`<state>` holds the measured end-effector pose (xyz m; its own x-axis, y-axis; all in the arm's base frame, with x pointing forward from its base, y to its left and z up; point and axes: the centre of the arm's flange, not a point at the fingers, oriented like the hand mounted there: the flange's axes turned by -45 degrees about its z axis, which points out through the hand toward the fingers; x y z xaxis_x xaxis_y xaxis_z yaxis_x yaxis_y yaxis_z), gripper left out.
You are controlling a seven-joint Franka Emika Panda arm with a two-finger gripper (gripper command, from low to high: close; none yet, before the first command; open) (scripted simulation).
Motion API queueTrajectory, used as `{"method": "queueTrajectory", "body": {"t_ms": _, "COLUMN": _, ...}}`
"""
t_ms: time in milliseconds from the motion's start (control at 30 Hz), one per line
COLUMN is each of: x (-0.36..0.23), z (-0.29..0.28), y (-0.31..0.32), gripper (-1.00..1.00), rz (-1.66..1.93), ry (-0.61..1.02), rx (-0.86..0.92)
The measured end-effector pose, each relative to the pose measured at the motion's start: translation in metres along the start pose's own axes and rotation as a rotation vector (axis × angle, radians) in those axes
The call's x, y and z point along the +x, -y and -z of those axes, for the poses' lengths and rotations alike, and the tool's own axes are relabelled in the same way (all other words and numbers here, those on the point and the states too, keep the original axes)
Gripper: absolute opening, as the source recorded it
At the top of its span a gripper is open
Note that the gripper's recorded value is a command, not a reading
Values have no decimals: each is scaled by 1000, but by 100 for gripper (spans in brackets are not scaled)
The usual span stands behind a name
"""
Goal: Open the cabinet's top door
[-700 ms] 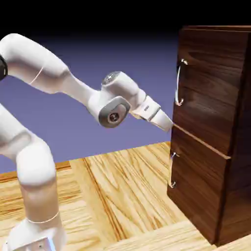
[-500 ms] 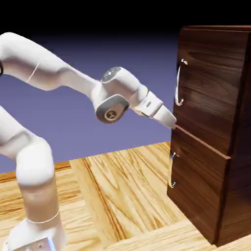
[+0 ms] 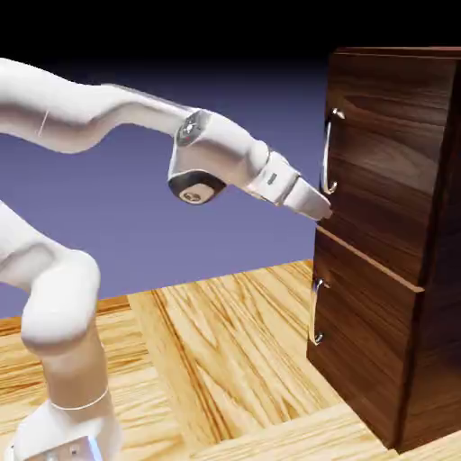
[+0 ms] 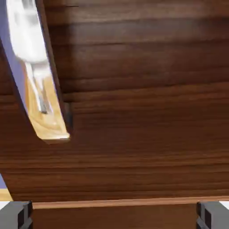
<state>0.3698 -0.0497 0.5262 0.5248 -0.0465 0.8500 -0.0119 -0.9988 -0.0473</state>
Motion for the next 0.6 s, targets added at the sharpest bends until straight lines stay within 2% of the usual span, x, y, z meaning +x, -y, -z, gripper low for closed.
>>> {"method": "queueTrajectory", "body": {"t_ms": 600, "x": 7, "z": 25, "y": 9, "gripper": 0, "rz": -6, "ry": -256, "rx": 8}}
